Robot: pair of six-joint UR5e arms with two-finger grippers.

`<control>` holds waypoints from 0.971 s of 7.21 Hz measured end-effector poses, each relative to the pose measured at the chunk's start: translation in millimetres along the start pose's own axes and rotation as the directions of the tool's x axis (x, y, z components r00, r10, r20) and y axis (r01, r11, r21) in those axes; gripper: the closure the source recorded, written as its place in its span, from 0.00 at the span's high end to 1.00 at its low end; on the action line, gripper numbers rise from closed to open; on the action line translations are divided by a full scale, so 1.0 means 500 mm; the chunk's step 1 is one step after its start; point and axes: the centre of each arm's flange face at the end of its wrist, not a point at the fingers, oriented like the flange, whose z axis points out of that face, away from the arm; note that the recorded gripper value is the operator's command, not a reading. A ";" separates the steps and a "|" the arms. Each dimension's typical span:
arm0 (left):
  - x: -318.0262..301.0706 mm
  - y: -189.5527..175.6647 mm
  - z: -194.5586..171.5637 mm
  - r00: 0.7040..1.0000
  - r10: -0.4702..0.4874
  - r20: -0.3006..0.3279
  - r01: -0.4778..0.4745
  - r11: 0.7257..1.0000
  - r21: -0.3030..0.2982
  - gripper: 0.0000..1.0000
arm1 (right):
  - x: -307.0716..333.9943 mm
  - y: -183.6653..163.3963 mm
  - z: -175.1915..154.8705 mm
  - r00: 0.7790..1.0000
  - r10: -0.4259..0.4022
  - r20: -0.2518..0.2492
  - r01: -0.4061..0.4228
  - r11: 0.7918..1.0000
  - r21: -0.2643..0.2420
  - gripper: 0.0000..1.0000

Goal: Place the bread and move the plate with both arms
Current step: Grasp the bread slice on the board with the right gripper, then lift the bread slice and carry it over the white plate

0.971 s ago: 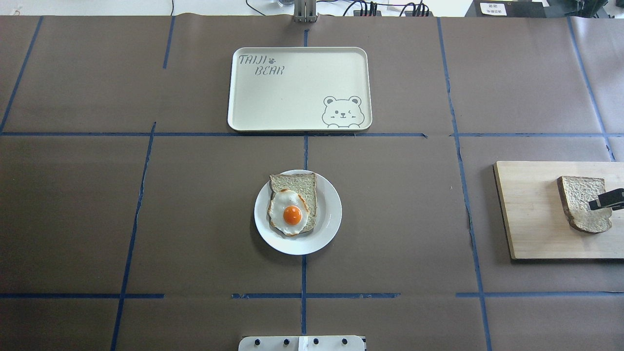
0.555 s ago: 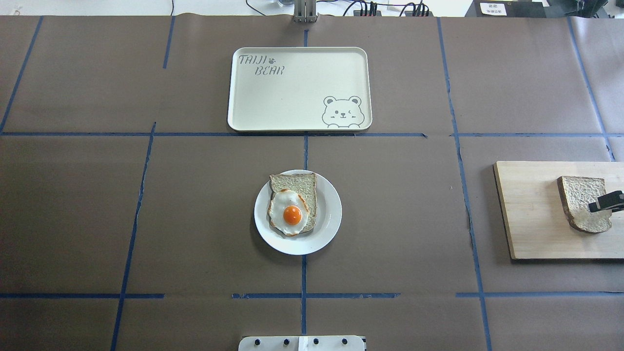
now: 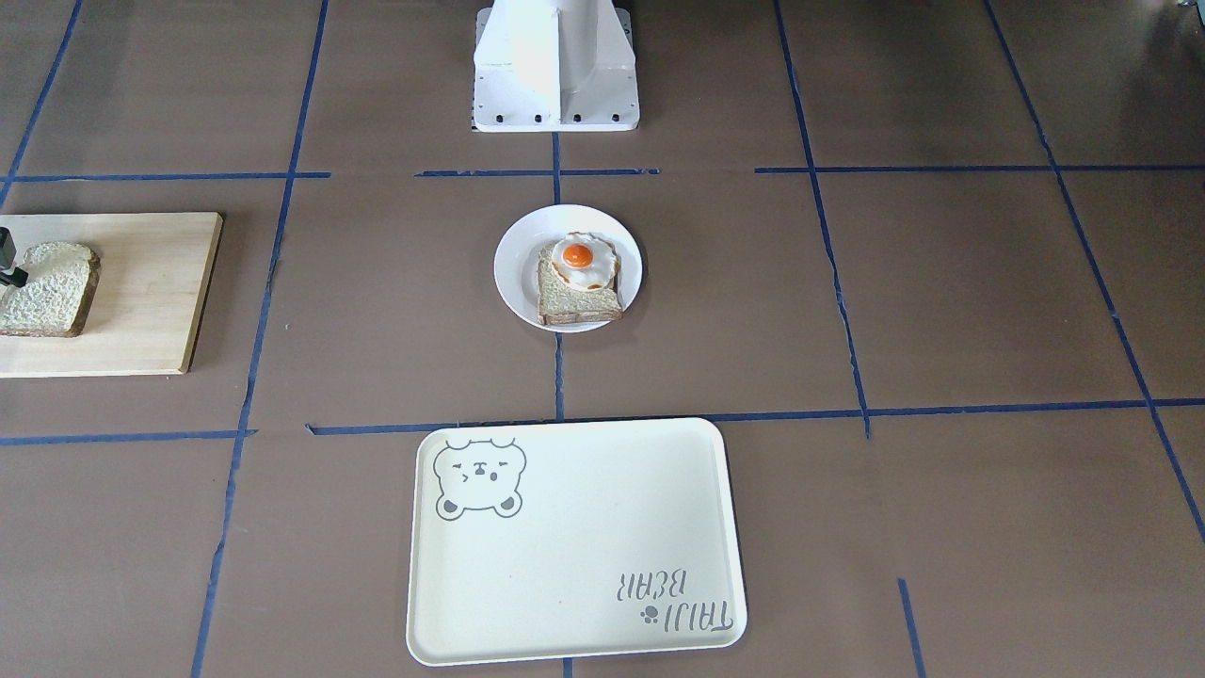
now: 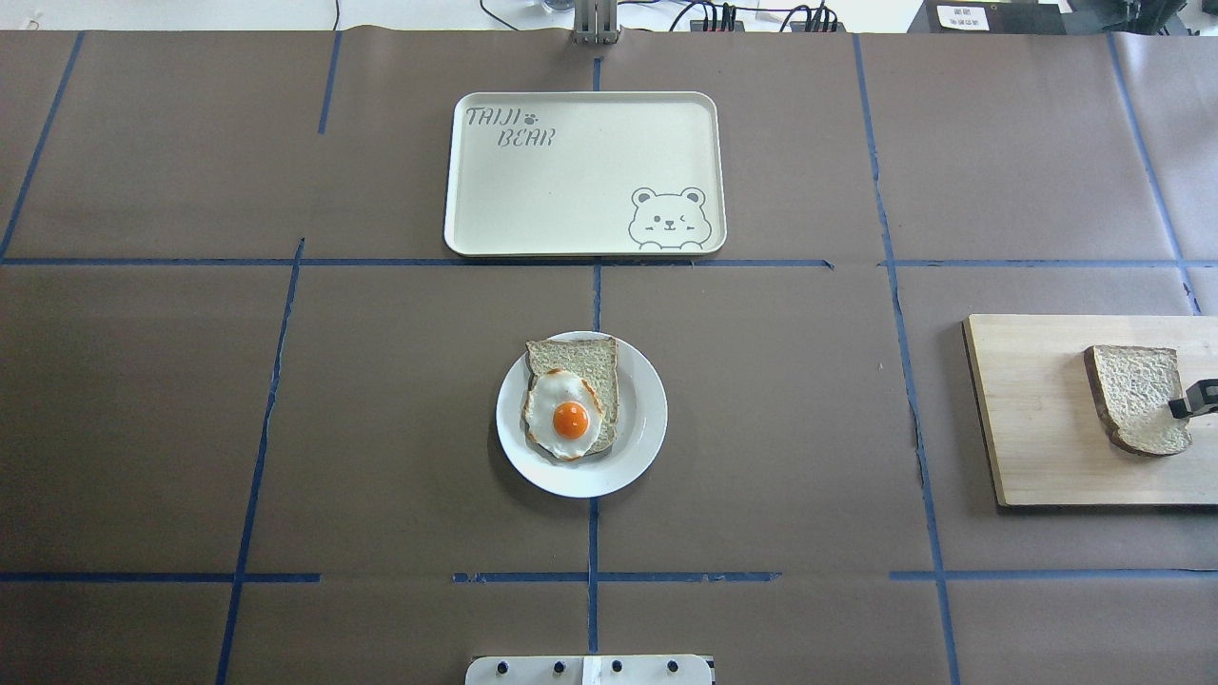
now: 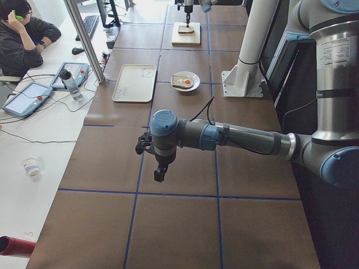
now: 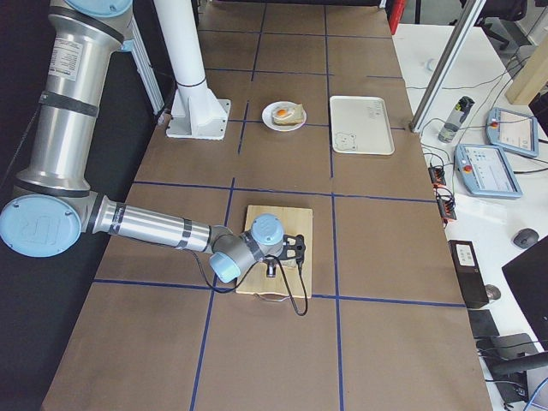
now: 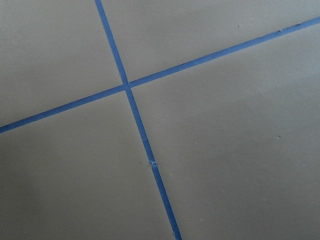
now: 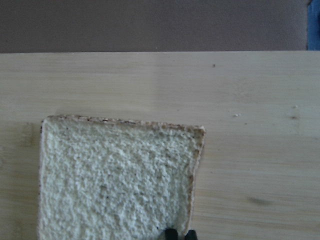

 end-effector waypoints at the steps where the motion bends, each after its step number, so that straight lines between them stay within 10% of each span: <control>1: 0.001 -0.001 -0.002 1.000 0.001 0.000 -0.001 1.000 0.002 1.00 | 0.001 0.003 0.002 1.000 -0.004 -0.006 0.004 1.000 -0.001 0.00; 3: 0.003 -0.002 -0.008 1.000 0.003 0.002 -0.003 1.000 0.008 1.00 | -0.020 0.000 -0.005 1.000 -0.021 0.009 0.021 1.000 -0.002 0.00; 7: 0.004 -0.009 -0.016 1.000 0.006 0.005 -0.006 1.000 0.018 1.00 | -0.106 -0.044 -0.113 0.981 -0.013 0.194 0.016 1.000 -0.013 0.00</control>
